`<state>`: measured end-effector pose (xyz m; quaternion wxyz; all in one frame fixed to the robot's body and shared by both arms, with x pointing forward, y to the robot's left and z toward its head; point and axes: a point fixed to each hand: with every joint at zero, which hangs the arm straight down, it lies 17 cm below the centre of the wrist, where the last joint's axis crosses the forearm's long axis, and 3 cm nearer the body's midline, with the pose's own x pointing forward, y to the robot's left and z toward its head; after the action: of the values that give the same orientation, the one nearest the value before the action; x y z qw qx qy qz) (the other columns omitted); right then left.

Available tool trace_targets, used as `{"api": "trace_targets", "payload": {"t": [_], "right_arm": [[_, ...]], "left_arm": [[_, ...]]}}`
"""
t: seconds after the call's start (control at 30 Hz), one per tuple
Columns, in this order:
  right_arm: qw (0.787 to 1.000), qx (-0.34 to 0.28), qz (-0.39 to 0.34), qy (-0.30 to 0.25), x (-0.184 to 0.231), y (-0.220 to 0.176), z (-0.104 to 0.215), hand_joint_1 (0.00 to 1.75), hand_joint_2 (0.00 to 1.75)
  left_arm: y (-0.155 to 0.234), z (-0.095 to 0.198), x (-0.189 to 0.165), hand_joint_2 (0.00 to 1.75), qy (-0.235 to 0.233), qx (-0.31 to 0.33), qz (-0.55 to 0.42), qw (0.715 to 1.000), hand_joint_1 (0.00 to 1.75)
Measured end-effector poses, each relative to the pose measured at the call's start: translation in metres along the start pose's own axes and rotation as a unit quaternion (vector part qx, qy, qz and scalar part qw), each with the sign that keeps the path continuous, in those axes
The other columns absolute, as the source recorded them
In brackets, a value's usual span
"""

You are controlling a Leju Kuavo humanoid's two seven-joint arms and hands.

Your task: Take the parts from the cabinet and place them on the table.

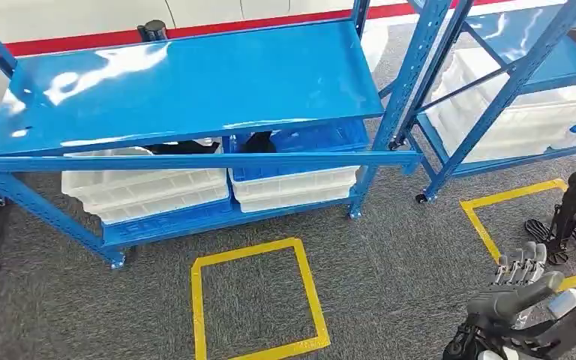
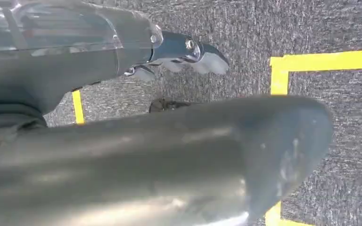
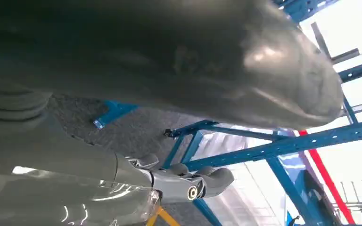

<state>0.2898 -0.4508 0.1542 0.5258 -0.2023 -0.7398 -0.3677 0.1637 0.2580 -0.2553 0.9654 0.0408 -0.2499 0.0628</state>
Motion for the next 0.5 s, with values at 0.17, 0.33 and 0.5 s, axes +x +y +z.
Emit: {"api": "trace_targets", "payload": {"t": [0.17,0.33,0.5], "right_arm": [[1.000,0.001,0.003,0.002,-0.0011,0.0009,0.0003,0.00,0.00],[1.000,0.004,0.006,0.002,-0.0011,0.0028,0.0001,0.00,0.00],[1.000,0.001,-0.007,0.025,-0.0081,0.0037,-0.0017,0.00,0.00]], "left_arm": [[0.0016,-0.0003,-0.0001,0.00,0.001,0.002,0.001,1.000,0.00],[0.0019,-0.0002,0.0010,0.00,-0.003,0.003,0.001,1.000,0.00],[0.0033,-0.0010,0.0049,0.00,-0.009,0.005,0.004,1.000,0.00]]}}
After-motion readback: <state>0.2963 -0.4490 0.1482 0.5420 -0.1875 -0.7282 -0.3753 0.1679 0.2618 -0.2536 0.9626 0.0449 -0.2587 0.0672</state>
